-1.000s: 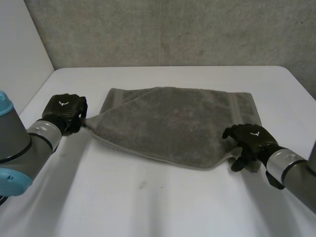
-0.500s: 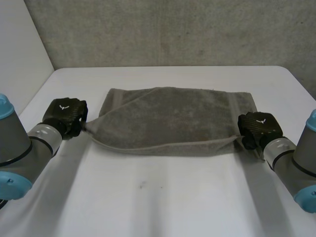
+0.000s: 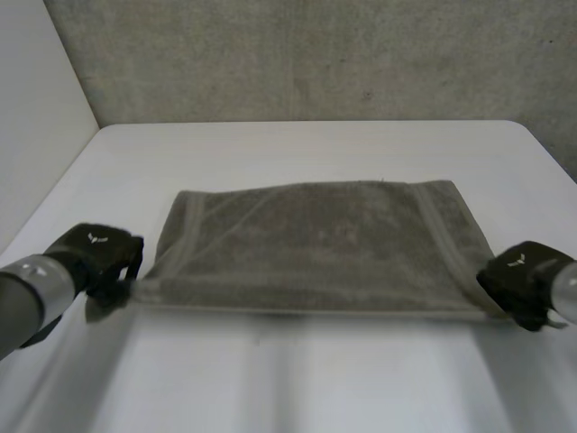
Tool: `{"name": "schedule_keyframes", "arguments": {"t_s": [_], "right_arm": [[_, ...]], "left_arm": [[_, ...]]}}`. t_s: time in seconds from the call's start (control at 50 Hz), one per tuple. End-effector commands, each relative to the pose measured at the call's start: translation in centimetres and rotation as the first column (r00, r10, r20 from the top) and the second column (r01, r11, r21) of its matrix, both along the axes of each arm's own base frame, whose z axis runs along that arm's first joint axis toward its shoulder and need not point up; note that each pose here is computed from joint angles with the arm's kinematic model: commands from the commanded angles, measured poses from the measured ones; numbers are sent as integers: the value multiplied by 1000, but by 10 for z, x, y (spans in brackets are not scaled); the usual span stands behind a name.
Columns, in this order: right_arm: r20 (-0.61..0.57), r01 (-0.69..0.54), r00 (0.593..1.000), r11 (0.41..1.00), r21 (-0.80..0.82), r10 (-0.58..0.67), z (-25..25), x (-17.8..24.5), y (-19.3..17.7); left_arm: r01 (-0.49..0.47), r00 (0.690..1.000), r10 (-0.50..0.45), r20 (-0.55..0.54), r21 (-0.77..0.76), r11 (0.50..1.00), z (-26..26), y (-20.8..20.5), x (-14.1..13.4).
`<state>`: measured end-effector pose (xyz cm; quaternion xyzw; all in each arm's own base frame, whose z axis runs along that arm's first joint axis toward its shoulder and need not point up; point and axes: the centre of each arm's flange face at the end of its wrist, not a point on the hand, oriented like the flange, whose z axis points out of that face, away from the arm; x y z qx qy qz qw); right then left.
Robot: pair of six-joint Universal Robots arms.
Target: Fold the towel.
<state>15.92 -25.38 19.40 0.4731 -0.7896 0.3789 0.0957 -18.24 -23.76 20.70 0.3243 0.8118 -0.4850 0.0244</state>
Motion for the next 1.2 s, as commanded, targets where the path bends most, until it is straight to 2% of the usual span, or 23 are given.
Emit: {"name": "schedule_keyframes", "arguments": {"t_s": [0.02, 0.1, 0.16, 0.22, 0.28, 0.32, 0.34, 0.38, 0.52, 0.62, 0.78, 0.92, 1.02, 1.1, 1.2], "right_arm": [[-129, -90, 987, 994, 55, 97, 17, -14, 26], [-174, -158, 973, 987, -13, 153, 23, -12, 20], [-163, -137, 980, 983, -118, 117, 27, -11, 2], [-132, -103, 988, 975, -198, 77, 21, -9, -21], [-111, -130, 989, 948, -291, 102, 18, 11, -44], [-109, -140, 988, 933, -333, 110, 17, 21, -53], [-109, -140, 988, 932, -333, 110, 17, 21, -54], [-134, -159, 984, 905, -396, 114, 5, 41, -77], [-127, -171, 984, 850, -497, 124, -22, 56, -118], [-113, -173, 985, 763, -623, 131, -38, 70, -151], [-105, -206, 977, 713, -670, 183, -65, 87, -171], [-96, -205, 977, 708, -676, 191, -79, 93, -181], [-68, -173, 982, 675, -717, 179, -66, 95, -186], [54, -67, 986, 666, -743, 160, -31, 90, -183], [217, 54, 965, 695, -717, 149, 1, 79, -167]], "left_arm": [[75, 987, -81, 135, 52, 996, 11, 36, 8], [125, 974, -131, 184, 47, 991, 11, 43, 6], [135, 973, -138, 184, 31, 990, 11, 38, 3], [155, 971, -153, 182, 6, 988, 8, 22, -5], [176, 968, -173, 181, 0, 984, 5, 14, -13], [196, 965, -187, 183, -34, 980, -1, -14, -27], [196, 965, -187, 183, -34, 980, -1, -15, -27], [189, 968, -178, 177, -47, 981, -10, -41, -36], [136, 982, -125, 141, -71, 988, -27, -88, -49], [94, 988, -78, 134, -120, 988, -39, -125, -63], [57, 990, -31, 136, -189, 980, -59, -164, -71], [55, 992, -26, 125, -240, 969, -59, -175, -75], [42, 993, -10, 116, -275, 960, -52, -177, -76], [52, 995, -23, 100, -301, 952, -38, -171, -84], [23, 1000, -16, 25, -326, 945, -7, -158, -84]]}}
